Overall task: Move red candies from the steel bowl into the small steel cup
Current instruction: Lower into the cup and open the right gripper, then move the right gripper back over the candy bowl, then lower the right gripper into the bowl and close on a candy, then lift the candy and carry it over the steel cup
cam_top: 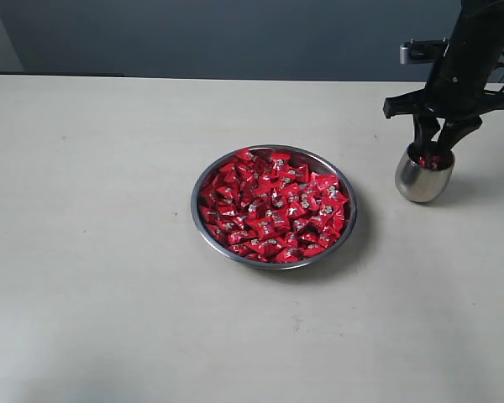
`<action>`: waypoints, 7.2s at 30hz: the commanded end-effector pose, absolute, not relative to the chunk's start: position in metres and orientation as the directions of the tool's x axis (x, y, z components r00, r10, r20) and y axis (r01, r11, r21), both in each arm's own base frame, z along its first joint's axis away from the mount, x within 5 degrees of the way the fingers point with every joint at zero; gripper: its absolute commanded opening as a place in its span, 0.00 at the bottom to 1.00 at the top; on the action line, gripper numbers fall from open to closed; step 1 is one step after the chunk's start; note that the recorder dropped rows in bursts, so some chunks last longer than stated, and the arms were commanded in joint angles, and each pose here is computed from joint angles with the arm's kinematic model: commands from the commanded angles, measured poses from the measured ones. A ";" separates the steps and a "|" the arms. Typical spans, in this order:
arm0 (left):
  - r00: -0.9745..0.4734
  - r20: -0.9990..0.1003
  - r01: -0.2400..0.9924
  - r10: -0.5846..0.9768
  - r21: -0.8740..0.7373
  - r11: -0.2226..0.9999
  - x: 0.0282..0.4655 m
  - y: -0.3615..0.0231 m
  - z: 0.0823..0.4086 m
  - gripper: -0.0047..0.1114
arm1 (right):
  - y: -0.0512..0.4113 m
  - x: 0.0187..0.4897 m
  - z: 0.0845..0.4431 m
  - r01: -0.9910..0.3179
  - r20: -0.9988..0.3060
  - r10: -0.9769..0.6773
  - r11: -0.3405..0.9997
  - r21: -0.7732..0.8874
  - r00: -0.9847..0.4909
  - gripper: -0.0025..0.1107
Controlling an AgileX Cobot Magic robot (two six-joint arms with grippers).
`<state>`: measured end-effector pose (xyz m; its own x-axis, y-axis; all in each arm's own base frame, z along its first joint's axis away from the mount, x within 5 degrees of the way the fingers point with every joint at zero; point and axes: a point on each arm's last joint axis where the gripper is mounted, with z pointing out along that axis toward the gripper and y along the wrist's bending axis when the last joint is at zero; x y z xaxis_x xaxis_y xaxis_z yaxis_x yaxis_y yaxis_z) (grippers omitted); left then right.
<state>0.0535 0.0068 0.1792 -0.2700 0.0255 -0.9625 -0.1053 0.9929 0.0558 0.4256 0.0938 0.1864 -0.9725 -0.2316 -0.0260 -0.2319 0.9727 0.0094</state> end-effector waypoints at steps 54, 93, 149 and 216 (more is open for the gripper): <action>-0.249 -0.968 -0.103 0.028 0.055 0.993 0.053 0.007 0.183 0.04 | 0.328 0.368 0.208 -0.351 -0.161 -0.321 0.908 0.229 -0.934 0.35; -0.249 -0.968 -0.103 0.028 0.055 0.993 0.053 0.007 0.183 0.04 | 0.348 0.350 0.218 -0.093 -0.076 -0.072 0.944 0.316 -0.994 0.35; -0.249 -0.968 -0.103 0.028 0.055 0.993 0.053 0.007 0.183 0.04 | 0.339 0.345 0.158 0.098 0.033 0.094 0.985 0.140 -0.995 0.35; -0.249 -0.968 -0.103 0.028 0.055 0.993 0.053 0.007 0.183 0.04 | 0.336 0.351 0.209 -0.112 -0.143 -0.089 0.980 0.166 -0.986 0.02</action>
